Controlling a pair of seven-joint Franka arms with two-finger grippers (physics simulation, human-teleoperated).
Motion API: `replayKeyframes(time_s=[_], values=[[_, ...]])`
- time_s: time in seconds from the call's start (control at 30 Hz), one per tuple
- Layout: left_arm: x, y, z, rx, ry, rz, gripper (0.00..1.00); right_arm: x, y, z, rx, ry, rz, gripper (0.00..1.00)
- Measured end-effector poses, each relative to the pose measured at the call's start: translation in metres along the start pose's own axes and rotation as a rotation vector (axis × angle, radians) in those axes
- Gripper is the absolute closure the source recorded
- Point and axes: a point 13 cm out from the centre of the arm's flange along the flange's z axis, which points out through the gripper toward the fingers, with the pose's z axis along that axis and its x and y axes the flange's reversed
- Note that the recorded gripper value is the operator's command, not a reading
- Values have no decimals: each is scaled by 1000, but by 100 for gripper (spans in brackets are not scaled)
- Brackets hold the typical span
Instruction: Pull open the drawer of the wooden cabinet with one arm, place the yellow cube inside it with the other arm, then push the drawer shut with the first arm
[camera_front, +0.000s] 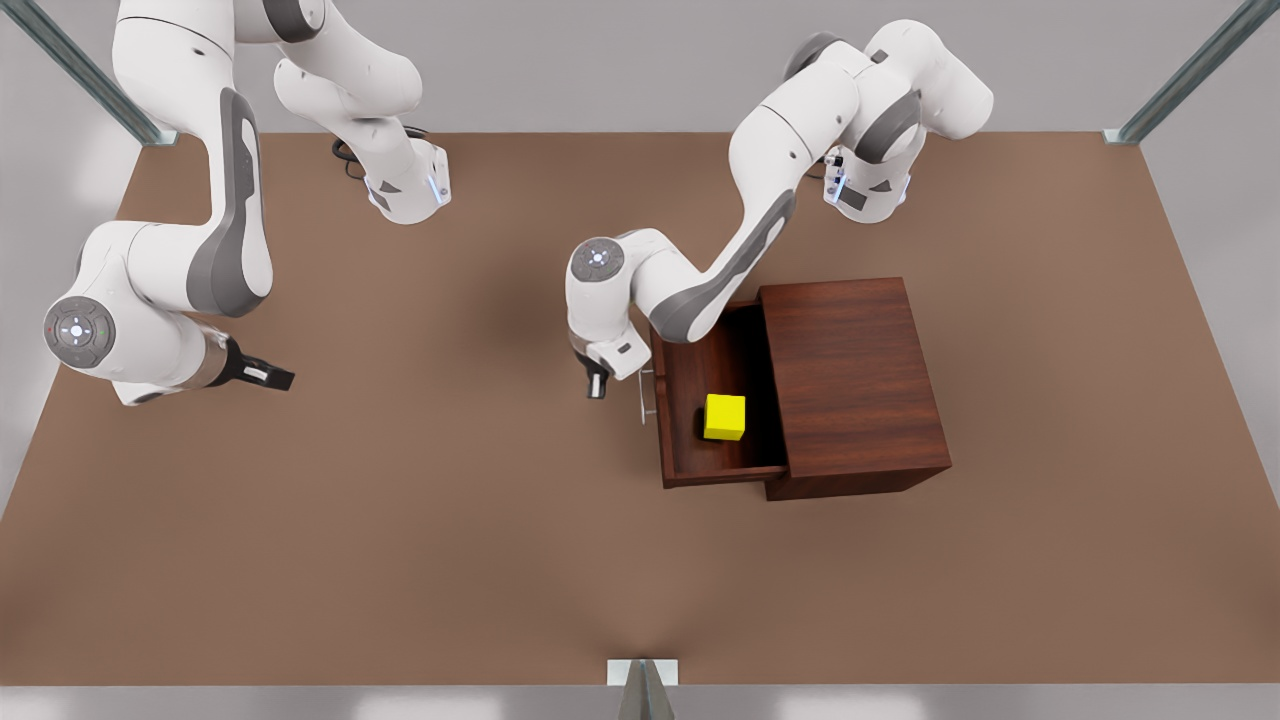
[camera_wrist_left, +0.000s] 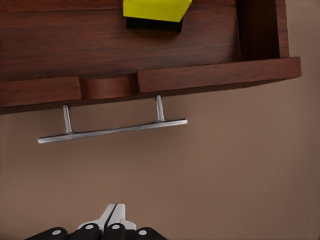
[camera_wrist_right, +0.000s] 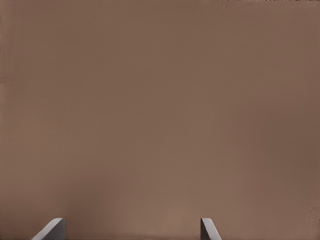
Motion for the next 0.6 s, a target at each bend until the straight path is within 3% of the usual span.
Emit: replayKeyframes(time_s=[0.6], values=[[-75,-6,19,-69,-188,-138,100,0,0,0,0,0,-140,0]])
